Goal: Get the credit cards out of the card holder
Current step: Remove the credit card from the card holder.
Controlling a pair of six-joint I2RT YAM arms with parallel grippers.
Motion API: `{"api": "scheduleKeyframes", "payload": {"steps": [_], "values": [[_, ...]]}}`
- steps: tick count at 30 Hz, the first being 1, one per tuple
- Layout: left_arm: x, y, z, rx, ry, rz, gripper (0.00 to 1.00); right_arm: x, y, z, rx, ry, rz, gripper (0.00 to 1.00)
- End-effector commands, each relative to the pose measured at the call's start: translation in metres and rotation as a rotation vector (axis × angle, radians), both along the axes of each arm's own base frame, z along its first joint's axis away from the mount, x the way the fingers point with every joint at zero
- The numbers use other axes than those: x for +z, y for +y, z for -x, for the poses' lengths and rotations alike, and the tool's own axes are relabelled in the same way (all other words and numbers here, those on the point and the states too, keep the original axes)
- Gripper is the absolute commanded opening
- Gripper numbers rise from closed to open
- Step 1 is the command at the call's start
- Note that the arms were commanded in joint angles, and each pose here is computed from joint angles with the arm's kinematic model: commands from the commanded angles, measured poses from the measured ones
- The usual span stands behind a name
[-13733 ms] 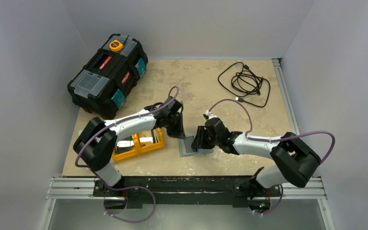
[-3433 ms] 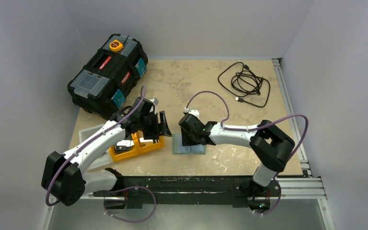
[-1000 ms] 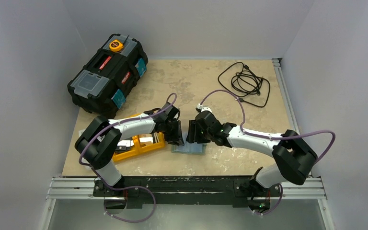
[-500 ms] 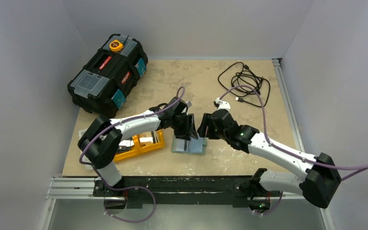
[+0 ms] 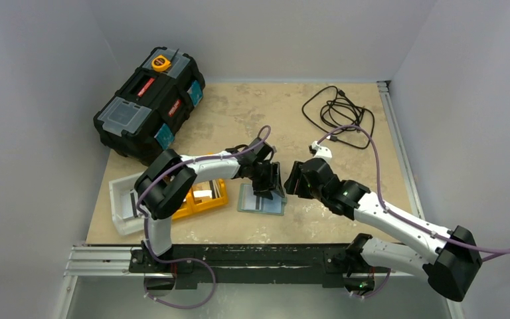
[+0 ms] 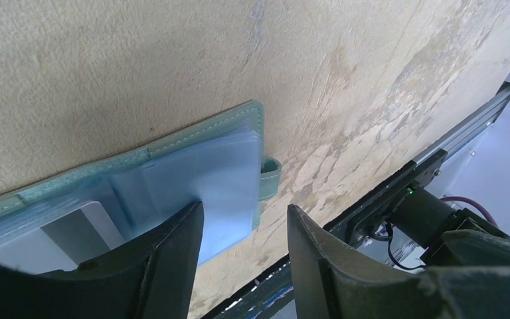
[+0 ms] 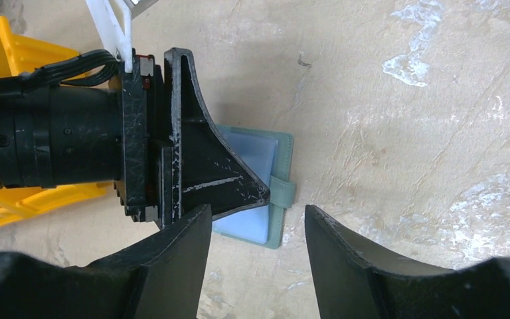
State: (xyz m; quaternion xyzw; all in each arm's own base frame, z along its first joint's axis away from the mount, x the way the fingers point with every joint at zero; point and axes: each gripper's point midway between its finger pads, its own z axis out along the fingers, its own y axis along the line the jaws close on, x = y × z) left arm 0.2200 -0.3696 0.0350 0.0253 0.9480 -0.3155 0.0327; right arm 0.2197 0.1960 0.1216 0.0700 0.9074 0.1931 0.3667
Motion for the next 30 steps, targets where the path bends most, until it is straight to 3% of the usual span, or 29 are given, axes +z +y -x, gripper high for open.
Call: {"api": "scheduleKeyframes", "payload": {"steps": [1,9,15,30], "values": [[0.025,-0.01,-0.009,0.001,-0.051,0.045,0.49,0.0,0.008,0.0,0.015,0.009,-0.03,0.53],[0.056,0.057,-0.023,0.088,-0.15,-0.09,0.5,0.007,0.046,0.0,0.143,0.01,-0.149,0.51],[0.046,0.103,-0.025,0.143,-0.144,-0.143,0.45,-0.001,0.082,-0.002,0.245,0.051,-0.221,0.48],[0.02,0.105,-0.017,0.109,-0.101,-0.135,0.18,-0.066,0.11,-0.011,0.295,0.193,-0.233,0.39]]}}
